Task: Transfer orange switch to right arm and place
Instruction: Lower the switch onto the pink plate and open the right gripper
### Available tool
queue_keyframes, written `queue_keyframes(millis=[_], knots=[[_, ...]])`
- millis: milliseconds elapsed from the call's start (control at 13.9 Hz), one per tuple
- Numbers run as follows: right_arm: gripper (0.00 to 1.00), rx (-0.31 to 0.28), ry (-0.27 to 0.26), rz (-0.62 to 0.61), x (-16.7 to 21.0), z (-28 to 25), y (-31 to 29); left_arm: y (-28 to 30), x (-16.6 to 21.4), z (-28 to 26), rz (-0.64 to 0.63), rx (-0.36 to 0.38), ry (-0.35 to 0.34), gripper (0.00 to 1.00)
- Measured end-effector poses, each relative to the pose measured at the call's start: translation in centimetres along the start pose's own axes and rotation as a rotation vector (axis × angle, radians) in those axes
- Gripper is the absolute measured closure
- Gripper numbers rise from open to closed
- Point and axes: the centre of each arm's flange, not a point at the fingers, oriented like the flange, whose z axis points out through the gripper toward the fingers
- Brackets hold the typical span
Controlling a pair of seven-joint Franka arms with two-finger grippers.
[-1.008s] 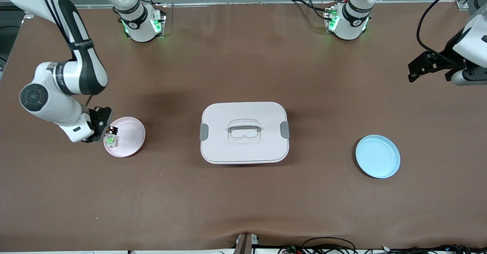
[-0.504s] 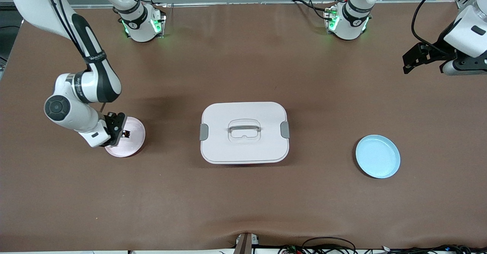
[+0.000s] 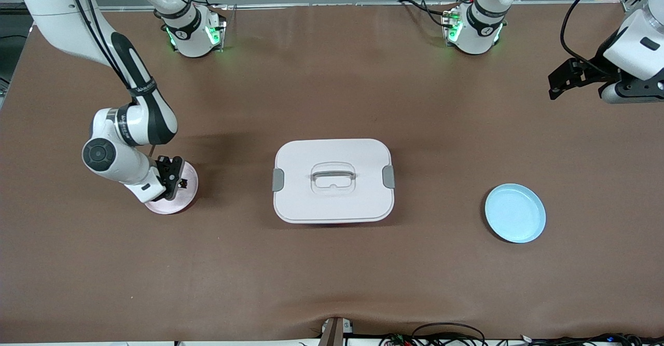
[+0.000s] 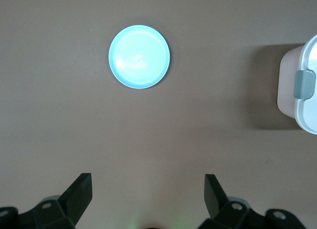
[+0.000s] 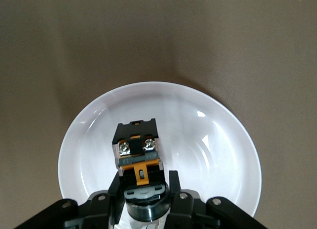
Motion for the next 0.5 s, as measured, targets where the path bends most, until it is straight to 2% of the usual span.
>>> queue_keyframes(millis=[504], knots=[[0.61, 0.035, -0.022, -0.014, -0.3, 1.8, -0.9, -0.6, 0.0, -0.3, -0.013, -0.001, 0.005, 0.00]])
